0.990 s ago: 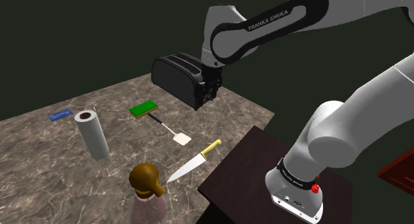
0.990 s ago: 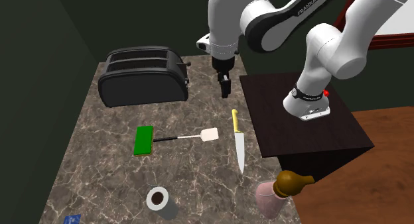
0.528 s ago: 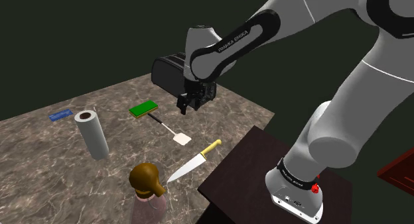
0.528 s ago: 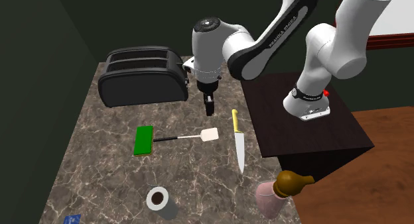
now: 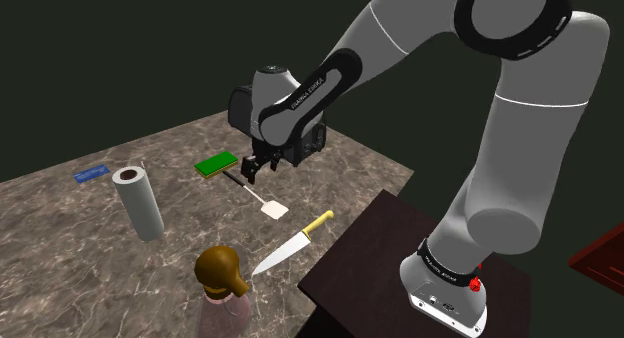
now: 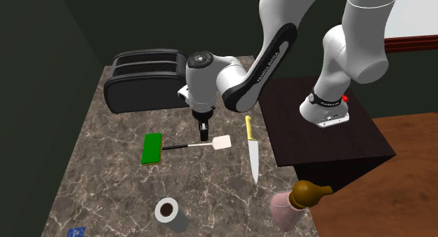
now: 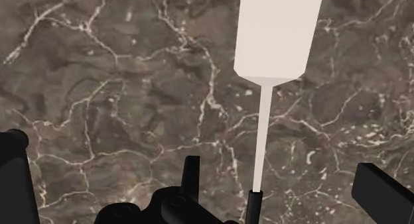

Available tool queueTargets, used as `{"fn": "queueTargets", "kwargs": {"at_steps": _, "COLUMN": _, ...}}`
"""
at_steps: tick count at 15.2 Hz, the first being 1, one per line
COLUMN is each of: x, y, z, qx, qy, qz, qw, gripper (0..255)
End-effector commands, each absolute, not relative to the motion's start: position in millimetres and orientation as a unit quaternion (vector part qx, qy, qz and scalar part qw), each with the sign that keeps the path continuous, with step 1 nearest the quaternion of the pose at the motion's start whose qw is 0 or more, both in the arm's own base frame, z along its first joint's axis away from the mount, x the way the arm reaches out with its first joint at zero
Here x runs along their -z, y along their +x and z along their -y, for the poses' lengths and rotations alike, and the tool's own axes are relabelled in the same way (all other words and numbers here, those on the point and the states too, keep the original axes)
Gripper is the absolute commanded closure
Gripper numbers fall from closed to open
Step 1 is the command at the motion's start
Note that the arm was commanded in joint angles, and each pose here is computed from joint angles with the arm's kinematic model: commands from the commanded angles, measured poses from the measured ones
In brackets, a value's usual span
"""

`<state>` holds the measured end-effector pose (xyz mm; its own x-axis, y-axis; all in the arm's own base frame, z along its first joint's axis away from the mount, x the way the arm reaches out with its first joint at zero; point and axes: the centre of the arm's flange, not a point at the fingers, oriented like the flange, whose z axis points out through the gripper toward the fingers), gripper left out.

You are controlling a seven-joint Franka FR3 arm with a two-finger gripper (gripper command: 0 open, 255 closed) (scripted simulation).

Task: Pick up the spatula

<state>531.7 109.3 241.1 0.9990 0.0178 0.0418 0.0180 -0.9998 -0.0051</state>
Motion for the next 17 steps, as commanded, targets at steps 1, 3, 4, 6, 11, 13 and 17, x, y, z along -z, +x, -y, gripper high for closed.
{"fn": "queueTargets", "kwargs": {"at_steps": 1, "x": -222.3, "y": 548.0, "z": -116.4, "qx": 0.027, "qy": -1.0, "qz": 0.008, "qw": 0.002, "gripper": 0}}
{"fn": "queueTargets", "kwargs": {"at_steps": 3, "x": -204.3, "y": 564.3, "z": -123.9, "qx": 0.033, "qy": -0.999, "qz": 0.007, "qw": 0.001, "gripper": 0}}
{"fn": "queueTargets", "kwargs": {"at_steps": 4, "x": -203.3, "y": 565.1, "z": -124.3, "qx": 0.033, "qy": -0.999, "qz": 0.007, "qw": 0.0, "gripper": 0}}
{"fn": "queueTargets", "kwargs": {"at_steps": 6, "x": -192.8, "y": 565.1, "z": -124.3, "qx": 0.033, "qy": -0.999, "qz": 0.007, "qw": 0.0, "gripper": 0}}
{"fn": "queueTargets", "kwargs": {"at_steps": 11, "x": -163.3, "y": 565.1, "z": -124.3, "qx": 0.033, "qy": -0.999, "qz": 0.007, "qw": 0.0, "gripper": 0}}
{"fn": "queueTargets", "kwargs": {"at_steps": 13, "x": -163.3, "y": 565.1, "z": -124.3, "qx": 0.033, "qy": -0.999, "qz": 0.007, "qw": 0.0, "gripper": 0}}
{"fn": "queueTargets", "kwargs": {"at_steps": 17, "x": -164.2, "y": 564.8, "z": -124.2, "qx": 0.033, "qy": -0.999, "qz": 0.007, "qw": 0.0, "gripper": 255}}
